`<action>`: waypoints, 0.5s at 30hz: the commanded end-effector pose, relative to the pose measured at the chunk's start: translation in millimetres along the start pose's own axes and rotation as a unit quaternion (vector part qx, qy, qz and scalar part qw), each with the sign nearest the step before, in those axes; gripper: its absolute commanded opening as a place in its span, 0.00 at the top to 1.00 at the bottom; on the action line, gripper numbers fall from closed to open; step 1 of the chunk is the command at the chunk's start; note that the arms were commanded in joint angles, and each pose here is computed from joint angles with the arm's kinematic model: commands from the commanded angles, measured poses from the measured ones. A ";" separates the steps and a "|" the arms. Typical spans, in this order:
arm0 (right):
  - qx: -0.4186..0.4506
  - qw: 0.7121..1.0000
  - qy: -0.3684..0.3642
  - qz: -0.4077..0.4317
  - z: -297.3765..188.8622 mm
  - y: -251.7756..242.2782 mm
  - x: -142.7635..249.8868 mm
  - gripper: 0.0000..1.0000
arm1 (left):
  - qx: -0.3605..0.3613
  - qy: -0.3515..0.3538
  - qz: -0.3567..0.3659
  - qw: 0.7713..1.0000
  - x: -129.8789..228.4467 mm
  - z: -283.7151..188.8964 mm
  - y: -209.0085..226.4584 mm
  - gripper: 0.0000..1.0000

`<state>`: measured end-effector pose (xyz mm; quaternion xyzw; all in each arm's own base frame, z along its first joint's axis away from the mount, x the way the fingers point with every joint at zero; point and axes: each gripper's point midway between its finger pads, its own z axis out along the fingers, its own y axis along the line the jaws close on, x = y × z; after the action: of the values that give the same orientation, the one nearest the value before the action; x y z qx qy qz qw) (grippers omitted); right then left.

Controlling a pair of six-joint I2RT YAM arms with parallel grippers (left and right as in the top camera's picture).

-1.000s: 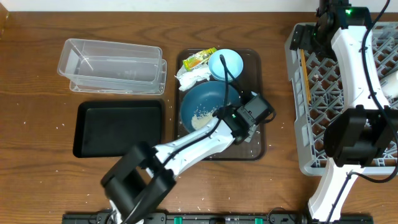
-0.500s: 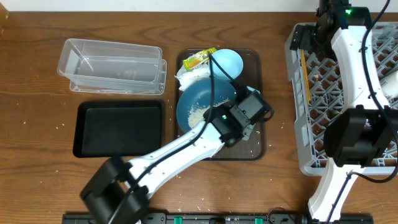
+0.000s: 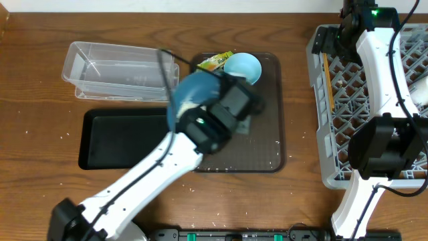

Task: Sort waste into correct bins and load items into the dishwasher rack
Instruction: 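Lift the blue plate and carry it left over the black tray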

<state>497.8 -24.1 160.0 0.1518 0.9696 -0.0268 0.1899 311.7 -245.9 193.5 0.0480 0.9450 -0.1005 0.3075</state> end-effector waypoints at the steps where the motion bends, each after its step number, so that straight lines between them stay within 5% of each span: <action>1: -0.006 1.000 -0.025 0.010 -21.3 -0.8 -9.9 0.01 | -0.014 -0.013 -0.068 0.998 -15.0 -11.2 25.2 0.94; 15: -0.006 1.000 -0.025 0.010 -21.3 -0.8 -9.8 0.01 | 0.063 0.071 -0.193 0.977 -21.5 -7.7 73.8 0.94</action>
<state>497.7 -24.0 160.0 0.1517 0.9697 -0.0266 0.1897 337.3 -173.8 190.2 -0.1008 0.9539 -0.1743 0.2226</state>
